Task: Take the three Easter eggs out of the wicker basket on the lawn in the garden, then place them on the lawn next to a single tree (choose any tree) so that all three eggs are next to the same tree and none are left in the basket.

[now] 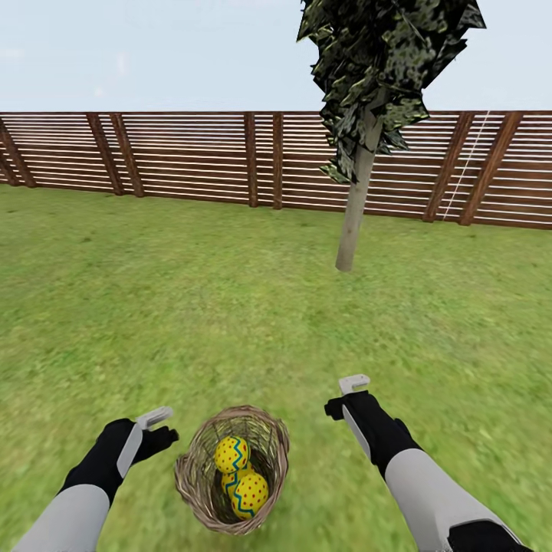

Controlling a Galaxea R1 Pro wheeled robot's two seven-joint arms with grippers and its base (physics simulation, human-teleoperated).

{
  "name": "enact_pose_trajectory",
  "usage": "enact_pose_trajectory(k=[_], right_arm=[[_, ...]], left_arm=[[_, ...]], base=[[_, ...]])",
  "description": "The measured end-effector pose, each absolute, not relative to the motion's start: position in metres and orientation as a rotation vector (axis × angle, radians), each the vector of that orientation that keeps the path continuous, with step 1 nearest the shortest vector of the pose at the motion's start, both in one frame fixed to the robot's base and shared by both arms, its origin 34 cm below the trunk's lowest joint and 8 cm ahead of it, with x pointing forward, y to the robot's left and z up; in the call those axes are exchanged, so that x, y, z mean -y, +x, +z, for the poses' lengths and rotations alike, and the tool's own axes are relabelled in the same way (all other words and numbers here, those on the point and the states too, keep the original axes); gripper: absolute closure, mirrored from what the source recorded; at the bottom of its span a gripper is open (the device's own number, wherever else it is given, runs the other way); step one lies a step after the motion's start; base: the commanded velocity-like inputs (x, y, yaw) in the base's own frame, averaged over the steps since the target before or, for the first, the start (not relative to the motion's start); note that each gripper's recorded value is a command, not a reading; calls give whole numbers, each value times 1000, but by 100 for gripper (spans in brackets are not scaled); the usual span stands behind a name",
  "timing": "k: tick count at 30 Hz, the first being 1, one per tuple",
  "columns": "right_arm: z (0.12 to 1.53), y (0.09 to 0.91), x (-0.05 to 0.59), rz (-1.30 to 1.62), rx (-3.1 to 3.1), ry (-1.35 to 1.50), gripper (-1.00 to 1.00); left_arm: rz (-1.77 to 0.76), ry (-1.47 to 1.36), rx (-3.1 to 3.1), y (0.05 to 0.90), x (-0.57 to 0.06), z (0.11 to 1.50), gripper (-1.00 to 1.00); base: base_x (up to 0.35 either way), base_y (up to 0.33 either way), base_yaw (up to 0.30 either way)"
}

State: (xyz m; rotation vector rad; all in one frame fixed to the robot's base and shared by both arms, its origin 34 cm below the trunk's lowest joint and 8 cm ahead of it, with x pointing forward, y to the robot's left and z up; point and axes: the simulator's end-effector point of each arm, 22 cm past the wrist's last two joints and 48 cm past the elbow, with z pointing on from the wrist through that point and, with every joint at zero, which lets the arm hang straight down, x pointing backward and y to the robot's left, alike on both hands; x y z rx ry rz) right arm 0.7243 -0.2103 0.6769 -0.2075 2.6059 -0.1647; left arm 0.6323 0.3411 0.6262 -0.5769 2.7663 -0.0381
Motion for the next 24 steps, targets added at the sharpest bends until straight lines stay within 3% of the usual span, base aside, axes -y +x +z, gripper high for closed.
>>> enact_pose_trajectory(k=[24], right_arm=[[637,721,186,-18,-2618,-247,-100]], left_arm=[[-17,-591,-2784,623,-339,578,-100]], base=[[0,0,0]])
